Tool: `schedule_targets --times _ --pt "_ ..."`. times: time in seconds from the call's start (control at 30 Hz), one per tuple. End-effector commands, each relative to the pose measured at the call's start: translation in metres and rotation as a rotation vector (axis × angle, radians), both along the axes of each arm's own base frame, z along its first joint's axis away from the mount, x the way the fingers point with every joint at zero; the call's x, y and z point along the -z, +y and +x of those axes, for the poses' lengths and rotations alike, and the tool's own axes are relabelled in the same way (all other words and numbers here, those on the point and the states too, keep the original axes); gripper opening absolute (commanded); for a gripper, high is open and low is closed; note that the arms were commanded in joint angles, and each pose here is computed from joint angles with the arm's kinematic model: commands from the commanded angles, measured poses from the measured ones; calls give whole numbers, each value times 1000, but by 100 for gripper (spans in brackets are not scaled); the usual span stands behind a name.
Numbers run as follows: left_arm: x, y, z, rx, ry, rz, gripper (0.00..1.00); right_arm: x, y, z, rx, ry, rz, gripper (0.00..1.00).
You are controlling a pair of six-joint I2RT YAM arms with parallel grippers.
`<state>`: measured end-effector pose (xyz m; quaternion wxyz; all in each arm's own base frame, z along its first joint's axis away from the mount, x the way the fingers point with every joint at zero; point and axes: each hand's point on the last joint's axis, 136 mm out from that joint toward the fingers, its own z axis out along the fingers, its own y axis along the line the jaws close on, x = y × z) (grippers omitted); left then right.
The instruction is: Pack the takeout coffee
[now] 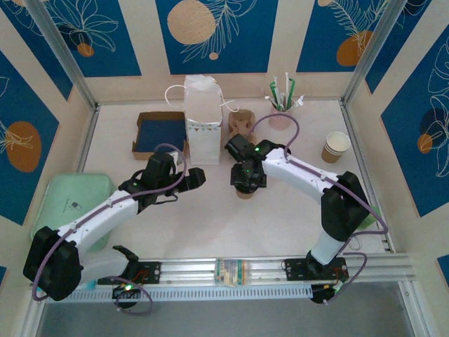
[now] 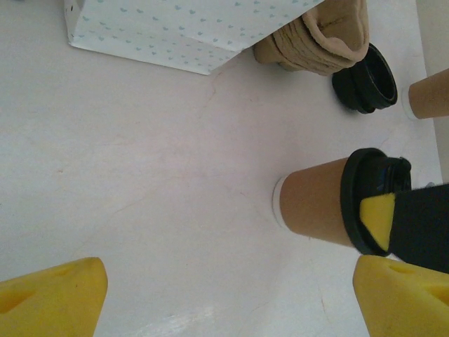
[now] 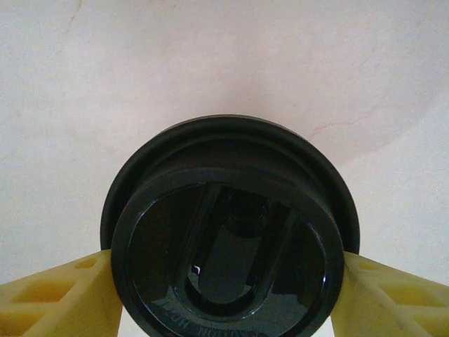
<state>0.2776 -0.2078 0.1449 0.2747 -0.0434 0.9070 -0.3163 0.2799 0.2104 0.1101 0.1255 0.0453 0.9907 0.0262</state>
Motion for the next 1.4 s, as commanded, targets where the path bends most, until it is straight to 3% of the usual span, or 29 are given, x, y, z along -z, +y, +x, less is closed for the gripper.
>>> schedule_targets --times 0.0,0.43,0.83,1.17,1.37 --pt "0 3 0 -9 0 -18 91 14 -38 -2 67 42 -76 68" --pt "-2 7 -3 -13 -7 -28 90 16 -151 10 346 38 -139 67" --pt "-4 9 -5 -9 -15 -36 90 20 -261 -4 641 33 -184 69" --pt "-11 9 -4 -11 -24 -39 91 -4 -263 2 631 -34 -131 92" --pt "-17 11 -5 -12 -33 -33 91 -35 -266 6 617 -96 -135 99"
